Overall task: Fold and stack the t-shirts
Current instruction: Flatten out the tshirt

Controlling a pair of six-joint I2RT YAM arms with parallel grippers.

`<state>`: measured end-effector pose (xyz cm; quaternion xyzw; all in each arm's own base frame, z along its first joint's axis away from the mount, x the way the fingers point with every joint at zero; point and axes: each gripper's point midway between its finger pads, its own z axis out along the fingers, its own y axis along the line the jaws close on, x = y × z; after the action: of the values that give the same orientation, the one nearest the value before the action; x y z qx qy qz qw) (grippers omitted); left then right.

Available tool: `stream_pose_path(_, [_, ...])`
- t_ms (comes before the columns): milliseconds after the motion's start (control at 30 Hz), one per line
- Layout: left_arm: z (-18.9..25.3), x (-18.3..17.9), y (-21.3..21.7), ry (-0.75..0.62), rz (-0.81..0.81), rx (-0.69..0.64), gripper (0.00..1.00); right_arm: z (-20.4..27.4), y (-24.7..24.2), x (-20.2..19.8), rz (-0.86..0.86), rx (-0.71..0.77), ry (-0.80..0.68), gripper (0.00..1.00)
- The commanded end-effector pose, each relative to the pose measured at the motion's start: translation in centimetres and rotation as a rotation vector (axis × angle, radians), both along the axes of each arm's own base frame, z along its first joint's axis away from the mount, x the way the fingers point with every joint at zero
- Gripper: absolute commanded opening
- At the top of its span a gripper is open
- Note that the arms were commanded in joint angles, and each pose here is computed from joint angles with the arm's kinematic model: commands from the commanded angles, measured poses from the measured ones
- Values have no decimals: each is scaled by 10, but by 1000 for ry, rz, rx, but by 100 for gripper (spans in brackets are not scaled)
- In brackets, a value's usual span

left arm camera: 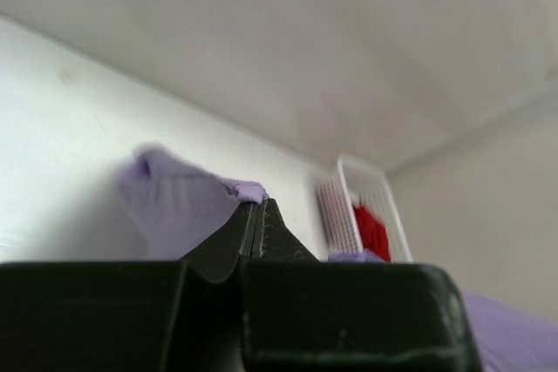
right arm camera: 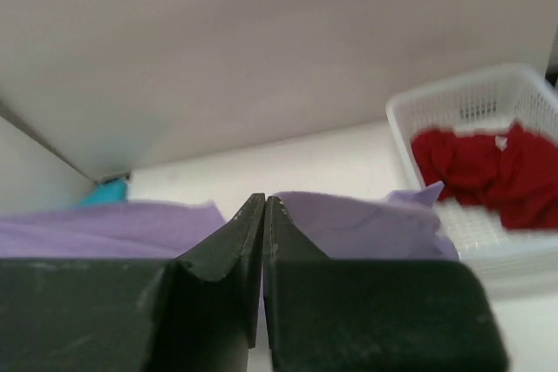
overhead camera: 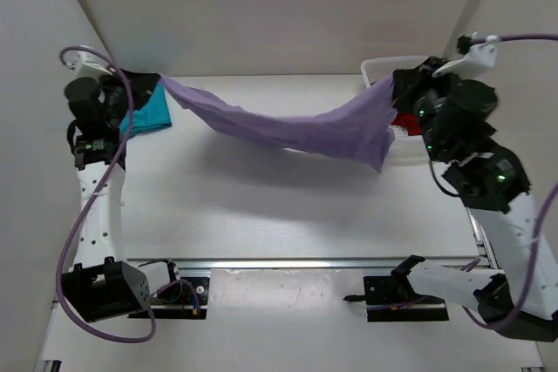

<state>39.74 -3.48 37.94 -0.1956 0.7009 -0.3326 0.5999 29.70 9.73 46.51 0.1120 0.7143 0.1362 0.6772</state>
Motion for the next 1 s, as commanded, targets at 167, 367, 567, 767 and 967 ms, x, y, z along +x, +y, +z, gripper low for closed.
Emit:
stream_pose_path(167, [90, -37, 23, -130, 44, 69, 0, 116, 19, -18, -86, -229, -175, 0])
stream_pose_path(367, [75, -20, 38, -79, 155, 132, 0, 48, 20, 89, 126, -204, 7, 0])
stream_pose_path(567, [-34, 44, 20, 153, 145, 161, 0, -55, 9, 187, 218, -174, 220, 0])
stream_pose_path(767, [-60, 128, 6, 237, 89, 123, 0, -71, 8, 270, 233, -91, 212, 0])
stream_pose_path(967, [95, 157, 21, -59, 133, 43, 0, 75, -27, 252, 187, 17, -226, 0])
